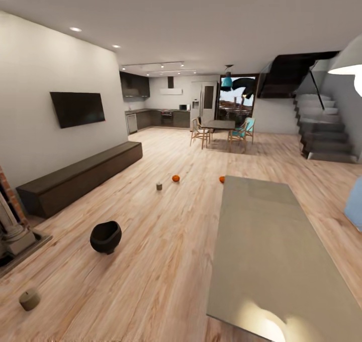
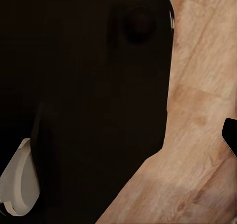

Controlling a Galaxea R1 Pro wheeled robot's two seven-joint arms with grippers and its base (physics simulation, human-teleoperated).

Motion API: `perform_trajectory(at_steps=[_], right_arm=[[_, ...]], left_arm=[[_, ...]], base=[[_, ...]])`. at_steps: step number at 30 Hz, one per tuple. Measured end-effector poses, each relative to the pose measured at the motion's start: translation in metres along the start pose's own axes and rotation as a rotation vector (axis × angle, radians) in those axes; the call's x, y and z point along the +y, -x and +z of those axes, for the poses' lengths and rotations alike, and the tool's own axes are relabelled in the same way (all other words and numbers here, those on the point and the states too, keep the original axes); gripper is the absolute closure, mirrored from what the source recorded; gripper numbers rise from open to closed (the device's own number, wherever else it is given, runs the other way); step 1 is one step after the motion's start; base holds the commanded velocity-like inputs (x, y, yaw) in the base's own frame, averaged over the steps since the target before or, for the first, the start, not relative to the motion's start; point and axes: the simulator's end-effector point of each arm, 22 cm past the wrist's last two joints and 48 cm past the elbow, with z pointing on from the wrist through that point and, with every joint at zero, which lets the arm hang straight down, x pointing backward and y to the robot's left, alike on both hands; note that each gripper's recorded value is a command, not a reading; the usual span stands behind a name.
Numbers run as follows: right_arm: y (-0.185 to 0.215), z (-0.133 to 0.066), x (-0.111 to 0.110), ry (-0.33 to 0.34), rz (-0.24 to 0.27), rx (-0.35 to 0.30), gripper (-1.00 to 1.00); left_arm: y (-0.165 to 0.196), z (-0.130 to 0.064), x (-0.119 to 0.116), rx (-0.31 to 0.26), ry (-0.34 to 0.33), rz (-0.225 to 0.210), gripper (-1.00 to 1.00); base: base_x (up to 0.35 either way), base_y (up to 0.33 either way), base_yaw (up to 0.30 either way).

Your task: Place each of the two pumpkins and all three candles from the living room inside a cabinet in the living room (use any cabinet), then make sure every cabinet is closed, and position the cauldron so it is next to a table in the living room.

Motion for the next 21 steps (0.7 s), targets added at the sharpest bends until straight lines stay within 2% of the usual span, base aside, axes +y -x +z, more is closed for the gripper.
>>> perform_trajectory(at_steps=[21], right_arm=[[-0.0006,0.0,-0.001,-0.002,0.001,0.003,-1.0]], left_arm=[[0.0,0.0,-0.0005,0.0,-0.001,0.0,-1.0]], base=[[0.0,0.0,0.271]])
